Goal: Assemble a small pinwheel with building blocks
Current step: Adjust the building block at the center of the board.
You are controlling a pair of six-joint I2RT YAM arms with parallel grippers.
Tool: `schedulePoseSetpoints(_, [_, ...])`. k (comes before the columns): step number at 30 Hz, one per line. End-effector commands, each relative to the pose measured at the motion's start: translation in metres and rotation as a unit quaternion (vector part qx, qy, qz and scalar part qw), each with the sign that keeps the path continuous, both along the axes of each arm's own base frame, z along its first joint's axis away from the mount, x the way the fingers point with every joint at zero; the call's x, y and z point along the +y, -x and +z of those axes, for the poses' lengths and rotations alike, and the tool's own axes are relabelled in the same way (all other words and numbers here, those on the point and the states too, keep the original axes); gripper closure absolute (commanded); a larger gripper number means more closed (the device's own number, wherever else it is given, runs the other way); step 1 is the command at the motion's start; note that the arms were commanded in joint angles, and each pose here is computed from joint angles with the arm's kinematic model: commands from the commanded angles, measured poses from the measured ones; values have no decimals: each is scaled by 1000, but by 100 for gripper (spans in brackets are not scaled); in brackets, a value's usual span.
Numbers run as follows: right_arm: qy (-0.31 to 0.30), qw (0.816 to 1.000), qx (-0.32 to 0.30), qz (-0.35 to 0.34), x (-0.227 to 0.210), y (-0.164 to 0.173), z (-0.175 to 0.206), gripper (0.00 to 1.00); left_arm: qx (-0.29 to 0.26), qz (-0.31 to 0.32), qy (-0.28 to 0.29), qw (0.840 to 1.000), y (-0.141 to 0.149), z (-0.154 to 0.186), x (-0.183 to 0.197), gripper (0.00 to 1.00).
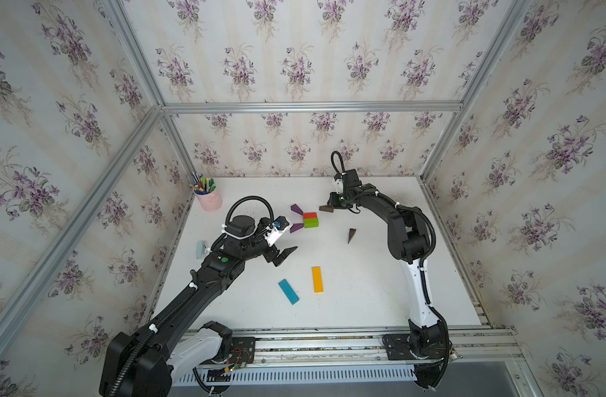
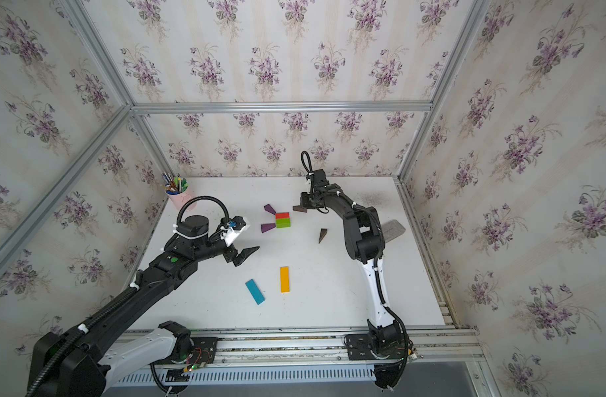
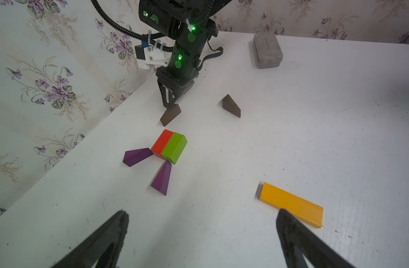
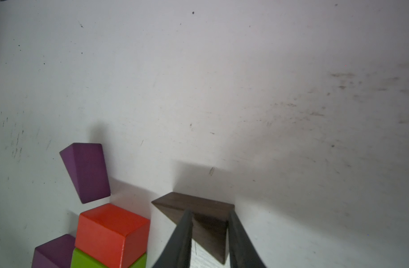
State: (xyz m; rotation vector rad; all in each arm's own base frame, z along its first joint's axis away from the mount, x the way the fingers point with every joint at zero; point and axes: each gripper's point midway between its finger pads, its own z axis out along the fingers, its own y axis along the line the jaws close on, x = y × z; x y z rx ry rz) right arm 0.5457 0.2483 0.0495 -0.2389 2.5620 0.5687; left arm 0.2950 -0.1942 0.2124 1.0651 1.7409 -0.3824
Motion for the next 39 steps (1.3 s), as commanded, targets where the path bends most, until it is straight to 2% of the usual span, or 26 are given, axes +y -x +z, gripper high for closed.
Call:
schedulePoseSetpoints(1, [-7, 1000, -1, 0, 3, -3, -1, 72, -13, -6, 9, 1000, -1, 9, -3, 0])
schedulePoseSetpoints(24, [-35, 999, -12, 30, 28, -14, 1, 74, -19, 0, 4, 1000, -2, 9, -1, 0])
schedulePoseSetpoints(27, [-26, 999, -17, 32, 28, -15, 4, 74, -19, -1, 3, 1000, -1, 9, 0, 0])
schedulePoseSetpoints(33, [2, 998, -67, 8, 11, -16, 29, 74, -18, -4, 5, 1000, -1, 10, -2, 0])
schedulePoseSetpoints(39, [34, 998, -56, -17, -7, -9, 22, 71, -20, -5, 7, 1000, 0, 12, -2, 0])
